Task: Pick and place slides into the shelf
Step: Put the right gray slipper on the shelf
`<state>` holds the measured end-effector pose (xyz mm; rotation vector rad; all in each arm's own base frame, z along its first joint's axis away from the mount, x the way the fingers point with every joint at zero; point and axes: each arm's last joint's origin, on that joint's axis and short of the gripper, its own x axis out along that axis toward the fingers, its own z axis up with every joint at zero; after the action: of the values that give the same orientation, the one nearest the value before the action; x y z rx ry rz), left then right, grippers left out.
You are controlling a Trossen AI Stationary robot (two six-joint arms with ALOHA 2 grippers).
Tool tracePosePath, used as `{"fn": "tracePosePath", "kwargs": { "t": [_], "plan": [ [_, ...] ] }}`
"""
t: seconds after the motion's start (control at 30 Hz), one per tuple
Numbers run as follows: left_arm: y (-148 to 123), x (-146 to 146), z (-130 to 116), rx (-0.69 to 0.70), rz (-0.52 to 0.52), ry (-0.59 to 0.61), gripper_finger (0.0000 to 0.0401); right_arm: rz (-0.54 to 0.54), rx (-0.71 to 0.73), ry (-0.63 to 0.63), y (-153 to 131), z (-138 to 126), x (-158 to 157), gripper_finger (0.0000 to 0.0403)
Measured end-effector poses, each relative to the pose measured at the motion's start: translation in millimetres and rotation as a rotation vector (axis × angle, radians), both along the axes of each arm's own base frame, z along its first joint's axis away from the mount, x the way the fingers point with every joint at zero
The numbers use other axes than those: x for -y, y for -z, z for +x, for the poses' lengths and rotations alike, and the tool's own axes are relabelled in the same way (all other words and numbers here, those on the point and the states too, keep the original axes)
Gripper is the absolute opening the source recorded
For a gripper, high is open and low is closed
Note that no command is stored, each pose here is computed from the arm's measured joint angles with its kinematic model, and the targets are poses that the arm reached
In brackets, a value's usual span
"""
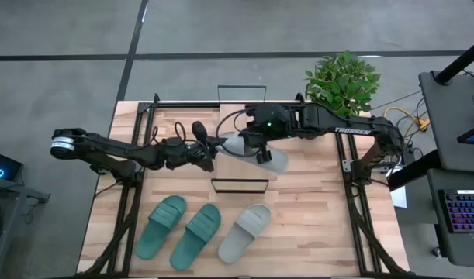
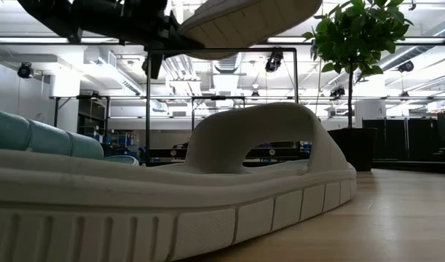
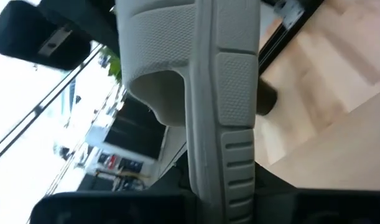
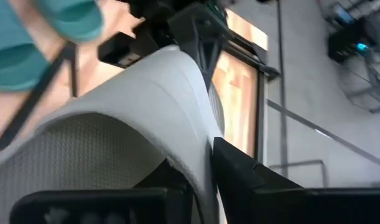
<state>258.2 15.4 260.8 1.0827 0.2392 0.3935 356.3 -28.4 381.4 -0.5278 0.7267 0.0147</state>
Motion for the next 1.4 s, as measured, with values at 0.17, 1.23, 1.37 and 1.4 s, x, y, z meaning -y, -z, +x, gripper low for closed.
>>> {"fn": "tracePosePath", "kwargs": {
  "t": [0.17, 1.23, 1.37, 1.4],
  "plan": [
    [-5.0, -1.0, -5.6, 0.003, 0.014, -0.042, 0.0012, -0.007, 0.020, 0.032, -5.4, -3.9, 0.5, 0.0071],
    [26.5, -61.8, -20.1, -0.269, 0.192, -0.529, 0.0012, 0.177, 0.169, 0.171, -51.2, -57.3, -9.2, 0.0091],
    [39.6, -69.8, -15.7, -0.339, 0.198, -0.547, 0.0011, 0.176, 0.149, 0.173, -49.2, -57.8, -9.0, 0.0087],
    [42.4, -71.2, -14.7, -0.360, 0.209, -0.550, 0.0011, 0.175, 0.143, 0.174, -48.5, -57.8, -8.9, 0.0086]
  ]
}}
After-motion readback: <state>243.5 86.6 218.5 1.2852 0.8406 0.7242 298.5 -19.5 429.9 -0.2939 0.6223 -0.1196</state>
